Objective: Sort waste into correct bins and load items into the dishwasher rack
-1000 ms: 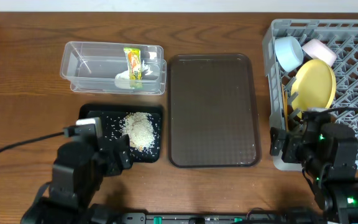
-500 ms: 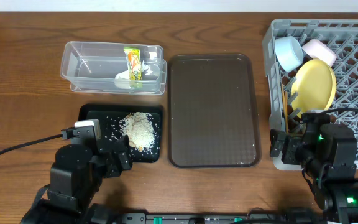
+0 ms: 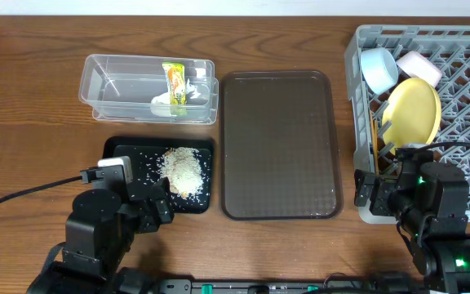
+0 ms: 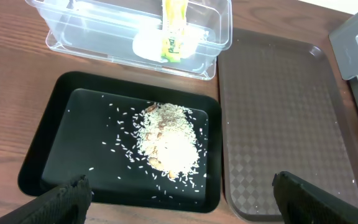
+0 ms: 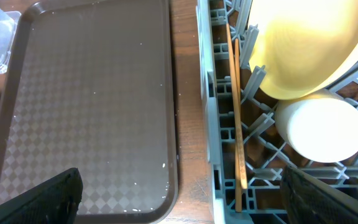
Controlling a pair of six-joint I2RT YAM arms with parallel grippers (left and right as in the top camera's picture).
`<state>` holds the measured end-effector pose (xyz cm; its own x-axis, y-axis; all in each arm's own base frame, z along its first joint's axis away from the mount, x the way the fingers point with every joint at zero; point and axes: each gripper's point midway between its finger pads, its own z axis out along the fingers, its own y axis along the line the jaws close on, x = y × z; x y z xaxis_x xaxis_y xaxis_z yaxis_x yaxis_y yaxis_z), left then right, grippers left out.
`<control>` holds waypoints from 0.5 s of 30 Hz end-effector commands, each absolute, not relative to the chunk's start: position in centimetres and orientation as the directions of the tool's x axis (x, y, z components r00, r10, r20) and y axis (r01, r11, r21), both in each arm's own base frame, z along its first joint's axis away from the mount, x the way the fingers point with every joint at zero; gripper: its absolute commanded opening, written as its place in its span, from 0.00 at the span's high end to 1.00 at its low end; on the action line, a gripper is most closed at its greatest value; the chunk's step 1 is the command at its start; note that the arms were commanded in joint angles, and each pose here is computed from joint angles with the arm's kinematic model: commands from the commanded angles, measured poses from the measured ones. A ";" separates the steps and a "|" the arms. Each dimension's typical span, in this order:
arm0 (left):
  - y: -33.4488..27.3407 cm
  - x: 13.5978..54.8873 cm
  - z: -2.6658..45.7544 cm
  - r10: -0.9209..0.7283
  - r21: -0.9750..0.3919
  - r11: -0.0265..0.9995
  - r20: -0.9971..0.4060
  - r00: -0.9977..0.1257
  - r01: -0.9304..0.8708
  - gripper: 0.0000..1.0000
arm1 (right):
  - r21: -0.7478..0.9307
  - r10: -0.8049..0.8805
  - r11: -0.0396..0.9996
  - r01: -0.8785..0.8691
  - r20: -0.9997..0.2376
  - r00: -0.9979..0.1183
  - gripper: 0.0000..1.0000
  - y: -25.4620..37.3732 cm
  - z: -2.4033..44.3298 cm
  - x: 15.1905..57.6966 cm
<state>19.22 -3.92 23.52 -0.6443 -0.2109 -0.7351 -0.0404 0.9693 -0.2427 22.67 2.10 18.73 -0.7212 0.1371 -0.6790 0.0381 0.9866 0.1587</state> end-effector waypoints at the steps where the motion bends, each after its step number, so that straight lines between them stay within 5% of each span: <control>1: -3.8 19.2 23.2 -0.205 -0.234 0.971 -0.732 -0.649 -0.044 0.05 | 0.158 0.140 0.986 0.045 -0.673 -0.726 0.01 2.1 18.4 22.6; 11: -3.8 19.2 23.2 -0.206 -0.234 0.971 -0.732 -0.649 -0.044 0.05 | 0.114 0.108 0.993 0.042 -0.676 -0.729 0.01 1.6 18.1 21.6; 15: -3.8 19.2 23.2 -0.205 -0.234 0.971 -0.732 -0.649 -0.044 0.05 | 0.125 0.116 0.992 0.030 -0.764 -0.635 0.01 1.5 19.1 21.4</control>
